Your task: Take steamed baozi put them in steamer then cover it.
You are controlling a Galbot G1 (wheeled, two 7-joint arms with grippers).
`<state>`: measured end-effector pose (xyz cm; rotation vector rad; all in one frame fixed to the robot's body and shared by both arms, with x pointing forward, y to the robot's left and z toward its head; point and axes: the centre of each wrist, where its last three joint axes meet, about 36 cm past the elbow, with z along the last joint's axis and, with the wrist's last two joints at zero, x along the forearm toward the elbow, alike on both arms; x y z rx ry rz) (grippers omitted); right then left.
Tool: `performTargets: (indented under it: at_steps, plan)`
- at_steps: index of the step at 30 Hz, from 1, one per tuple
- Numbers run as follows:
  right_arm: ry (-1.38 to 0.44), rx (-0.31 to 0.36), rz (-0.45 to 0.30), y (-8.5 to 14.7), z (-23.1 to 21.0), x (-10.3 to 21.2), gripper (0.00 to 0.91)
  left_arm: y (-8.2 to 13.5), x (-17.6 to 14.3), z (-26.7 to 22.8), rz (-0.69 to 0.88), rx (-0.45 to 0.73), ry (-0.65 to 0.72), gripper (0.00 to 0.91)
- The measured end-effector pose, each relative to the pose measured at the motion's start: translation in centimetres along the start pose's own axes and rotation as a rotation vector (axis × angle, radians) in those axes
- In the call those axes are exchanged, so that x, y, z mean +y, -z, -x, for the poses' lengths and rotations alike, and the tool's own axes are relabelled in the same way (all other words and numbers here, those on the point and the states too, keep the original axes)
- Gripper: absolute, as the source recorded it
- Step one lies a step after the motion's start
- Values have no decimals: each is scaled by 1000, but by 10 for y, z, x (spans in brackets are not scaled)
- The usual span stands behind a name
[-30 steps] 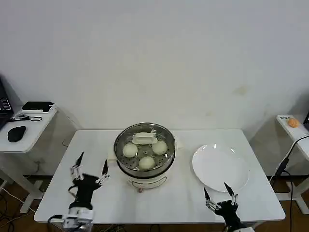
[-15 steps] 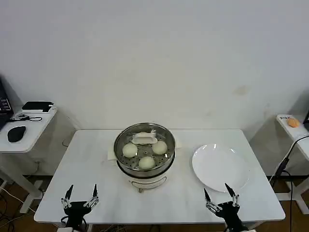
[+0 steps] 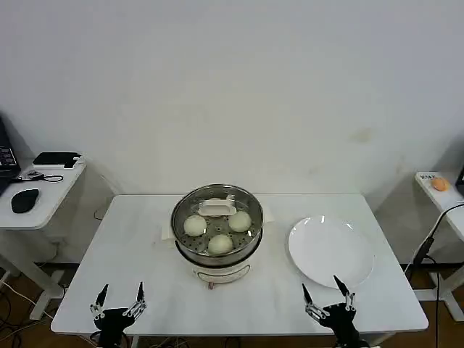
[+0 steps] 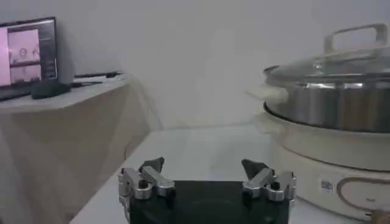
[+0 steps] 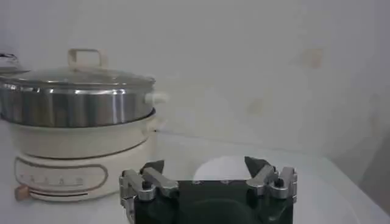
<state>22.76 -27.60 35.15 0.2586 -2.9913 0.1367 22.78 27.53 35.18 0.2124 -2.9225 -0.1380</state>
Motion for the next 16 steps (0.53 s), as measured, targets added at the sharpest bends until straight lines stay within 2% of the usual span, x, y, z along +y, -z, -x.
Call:
performTargets:
  at_steps: [16]
  plan:
    - [28,25,52,4,-1,10,907,-2,-2,-10,-2,9,-26,907]
